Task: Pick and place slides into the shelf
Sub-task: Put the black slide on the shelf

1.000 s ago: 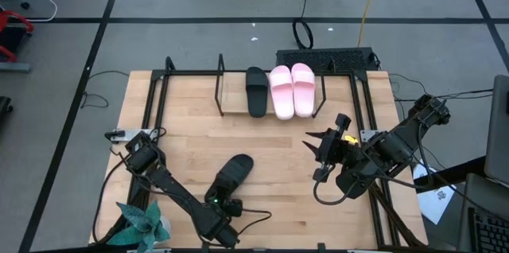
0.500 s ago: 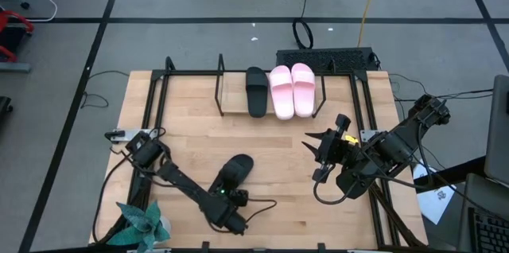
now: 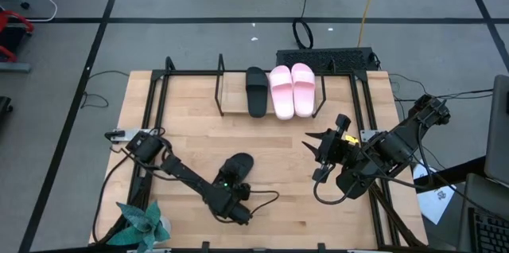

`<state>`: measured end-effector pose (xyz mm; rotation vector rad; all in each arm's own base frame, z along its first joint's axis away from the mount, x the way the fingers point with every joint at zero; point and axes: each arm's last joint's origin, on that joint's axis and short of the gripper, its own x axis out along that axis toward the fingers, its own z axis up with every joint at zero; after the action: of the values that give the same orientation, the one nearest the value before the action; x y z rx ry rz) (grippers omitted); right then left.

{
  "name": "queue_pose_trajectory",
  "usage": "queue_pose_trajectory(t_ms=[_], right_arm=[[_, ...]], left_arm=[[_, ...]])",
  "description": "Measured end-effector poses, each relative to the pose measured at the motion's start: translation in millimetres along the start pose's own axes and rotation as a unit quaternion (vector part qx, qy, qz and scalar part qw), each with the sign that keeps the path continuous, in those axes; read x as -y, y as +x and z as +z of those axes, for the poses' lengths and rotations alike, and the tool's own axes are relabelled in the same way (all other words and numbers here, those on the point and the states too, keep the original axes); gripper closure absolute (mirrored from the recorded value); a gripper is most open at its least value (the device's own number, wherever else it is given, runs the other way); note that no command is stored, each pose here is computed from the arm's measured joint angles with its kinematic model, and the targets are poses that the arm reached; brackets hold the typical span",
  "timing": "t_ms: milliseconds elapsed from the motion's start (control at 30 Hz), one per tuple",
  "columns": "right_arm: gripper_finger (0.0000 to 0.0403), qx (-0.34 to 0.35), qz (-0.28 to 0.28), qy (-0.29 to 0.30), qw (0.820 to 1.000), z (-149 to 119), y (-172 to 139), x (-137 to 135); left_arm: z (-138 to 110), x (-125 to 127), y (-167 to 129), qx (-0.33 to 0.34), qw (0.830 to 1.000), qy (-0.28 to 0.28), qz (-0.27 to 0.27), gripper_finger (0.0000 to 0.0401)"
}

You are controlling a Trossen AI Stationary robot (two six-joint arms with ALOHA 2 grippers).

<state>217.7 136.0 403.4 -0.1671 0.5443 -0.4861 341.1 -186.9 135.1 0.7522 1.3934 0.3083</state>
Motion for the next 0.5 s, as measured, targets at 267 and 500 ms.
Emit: queue_pose_trajectory(t_ms=[267, 500], right_arm=[[0.0305, 0.001, -0.001, 0.0, 1.0, 0, 0, 0], [0.0305, 0.001, -0.001, 0.002, 1.0, 0, 0, 0]], left_arm=[[-2, -34, -29, 0.025, 0.997, -0.079, -0.01, 0.0398], [-31, -91, -87, 0.097, 0.96, -0.264, -0.002, 0.04]])
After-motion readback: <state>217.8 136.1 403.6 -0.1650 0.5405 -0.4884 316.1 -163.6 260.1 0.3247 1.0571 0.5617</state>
